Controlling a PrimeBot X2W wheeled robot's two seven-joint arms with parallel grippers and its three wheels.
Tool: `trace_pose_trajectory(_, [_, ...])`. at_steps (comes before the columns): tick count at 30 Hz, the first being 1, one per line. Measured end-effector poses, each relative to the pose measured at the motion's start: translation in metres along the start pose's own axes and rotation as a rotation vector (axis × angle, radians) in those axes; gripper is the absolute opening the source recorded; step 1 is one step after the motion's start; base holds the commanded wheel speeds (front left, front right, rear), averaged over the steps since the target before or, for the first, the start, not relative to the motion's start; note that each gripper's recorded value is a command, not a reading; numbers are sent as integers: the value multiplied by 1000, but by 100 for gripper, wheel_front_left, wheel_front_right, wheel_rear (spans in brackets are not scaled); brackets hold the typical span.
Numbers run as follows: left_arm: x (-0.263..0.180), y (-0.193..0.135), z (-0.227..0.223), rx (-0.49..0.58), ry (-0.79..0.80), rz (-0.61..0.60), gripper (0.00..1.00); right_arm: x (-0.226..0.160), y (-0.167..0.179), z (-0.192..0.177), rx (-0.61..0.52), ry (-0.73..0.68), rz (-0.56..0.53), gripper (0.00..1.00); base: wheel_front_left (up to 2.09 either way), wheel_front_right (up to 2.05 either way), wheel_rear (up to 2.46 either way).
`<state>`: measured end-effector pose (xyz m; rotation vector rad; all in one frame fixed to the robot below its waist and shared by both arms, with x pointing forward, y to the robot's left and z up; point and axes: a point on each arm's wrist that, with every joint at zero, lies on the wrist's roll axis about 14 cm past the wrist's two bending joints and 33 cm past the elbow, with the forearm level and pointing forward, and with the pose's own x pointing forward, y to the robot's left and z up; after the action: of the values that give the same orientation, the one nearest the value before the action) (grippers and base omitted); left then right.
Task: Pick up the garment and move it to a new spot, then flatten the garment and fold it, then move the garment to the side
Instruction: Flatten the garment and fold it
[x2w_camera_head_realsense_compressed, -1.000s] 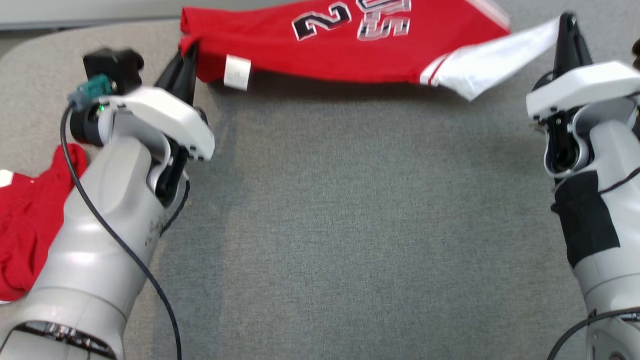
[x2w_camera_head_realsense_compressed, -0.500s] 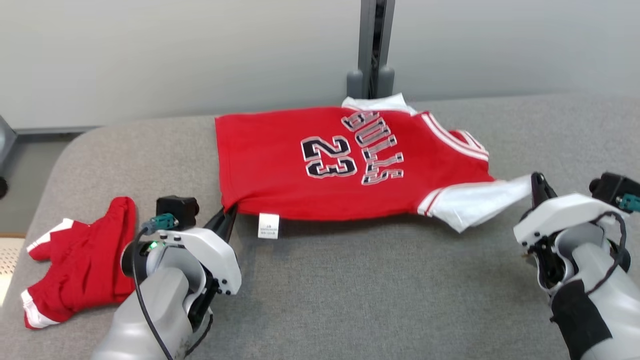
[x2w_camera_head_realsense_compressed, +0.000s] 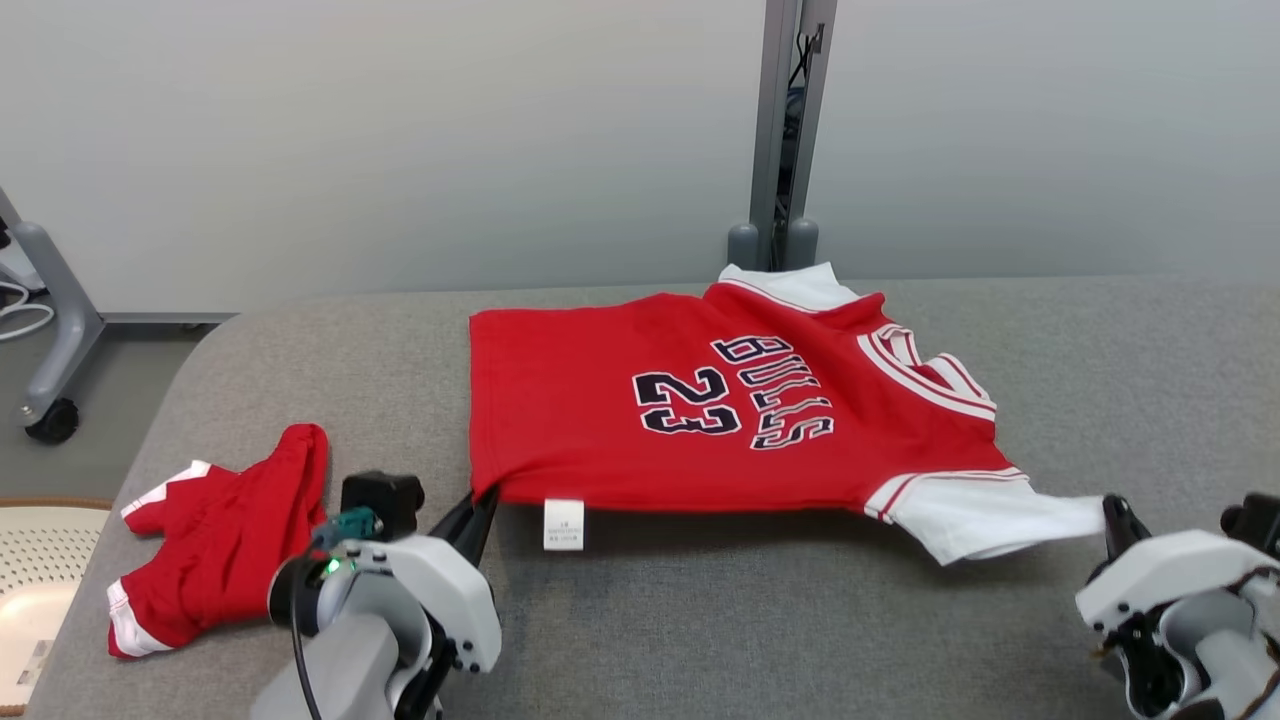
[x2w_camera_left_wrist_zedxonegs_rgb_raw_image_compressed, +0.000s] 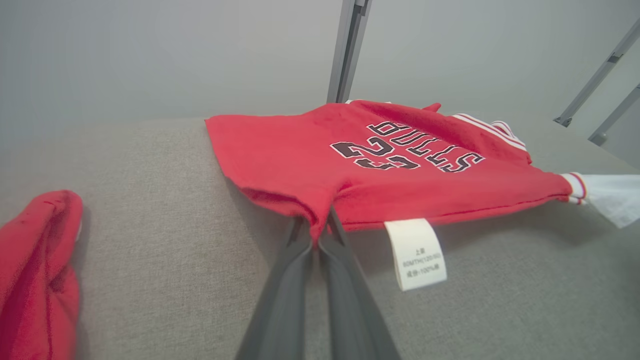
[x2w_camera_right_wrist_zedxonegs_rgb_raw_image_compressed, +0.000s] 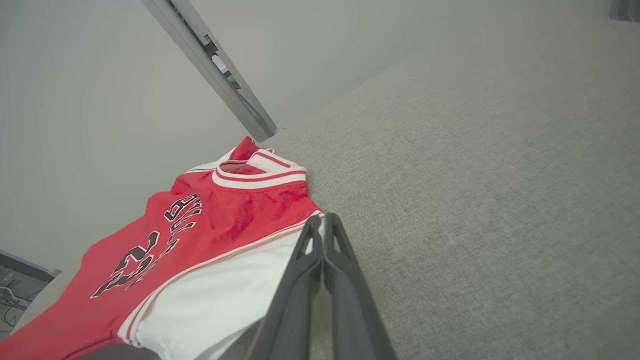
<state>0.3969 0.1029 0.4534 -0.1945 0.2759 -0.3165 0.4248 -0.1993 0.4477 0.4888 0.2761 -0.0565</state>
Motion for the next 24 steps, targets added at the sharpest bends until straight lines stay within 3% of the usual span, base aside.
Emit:
trace_pose_trajectory(15, [-43,2,-36,36,-27,84,0,-38,-18,-30,53,-15,-16,0,0,0,0])
trace_pose_trajectory(24, [-56,18,-46,-6,-32,182,0,-54,-25,-63,56,108,-19,0,0,0,0])
